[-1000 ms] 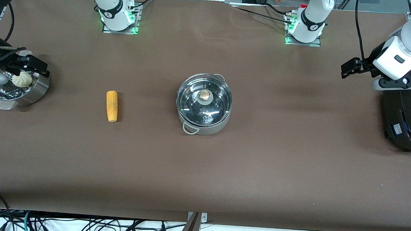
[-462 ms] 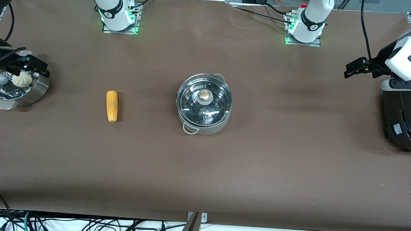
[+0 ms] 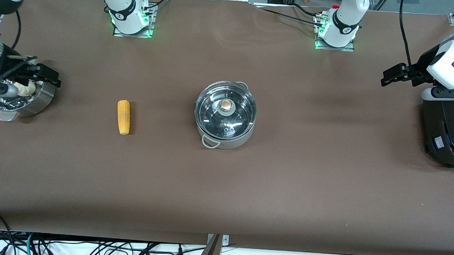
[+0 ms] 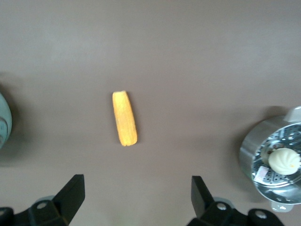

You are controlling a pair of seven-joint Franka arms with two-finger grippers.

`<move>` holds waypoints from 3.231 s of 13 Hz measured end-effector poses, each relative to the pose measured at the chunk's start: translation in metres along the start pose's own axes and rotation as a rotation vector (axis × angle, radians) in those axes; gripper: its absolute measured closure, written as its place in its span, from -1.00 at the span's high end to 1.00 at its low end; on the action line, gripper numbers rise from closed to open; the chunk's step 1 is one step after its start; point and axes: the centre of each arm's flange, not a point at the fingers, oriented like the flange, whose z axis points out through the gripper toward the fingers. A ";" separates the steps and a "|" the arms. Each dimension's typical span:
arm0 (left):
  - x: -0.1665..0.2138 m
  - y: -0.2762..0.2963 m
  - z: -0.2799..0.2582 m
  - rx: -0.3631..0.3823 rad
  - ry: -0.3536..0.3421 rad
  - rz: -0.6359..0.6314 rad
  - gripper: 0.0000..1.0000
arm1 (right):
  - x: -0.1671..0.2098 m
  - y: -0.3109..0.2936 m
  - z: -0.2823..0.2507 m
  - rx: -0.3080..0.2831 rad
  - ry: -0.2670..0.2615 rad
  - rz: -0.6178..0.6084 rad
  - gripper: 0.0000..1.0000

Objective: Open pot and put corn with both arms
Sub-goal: 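Reach the left gripper to the lid knob while the right gripper reaches the corn, then grasp the lid knob with the left gripper while the right gripper grasps the corn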

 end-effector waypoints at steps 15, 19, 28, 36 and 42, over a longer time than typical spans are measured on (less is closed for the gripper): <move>-0.019 0.427 0.178 -0.118 -0.018 -0.226 1.00 | -0.009 -0.043 0.342 0.021 0.035 -0.072 1.00; -0.028 0.466 0.247 -0.040 0.045 -0.252 1.00 | -0.009 -0.043 0.353 0.023 0.022 -0.071 0.49; -0.024 0.472 0.265 -0.039 0.053 -0.261 0.11 | 0.023 -0.049 0.275 0.016 -0.001 -0.093 -0.30; -0.024 0.473 0.265 -0.025 0.082 -0.234 0.00 | 0.056 -0.104 0.091 0.063 -0.053 -0.170 -0.38; -0.020 0.465 0.232 -0.035 0.103 -0.248 0.00 | 0.031 -0.229 0.088 0.198 -0.071 -0.149 -0.38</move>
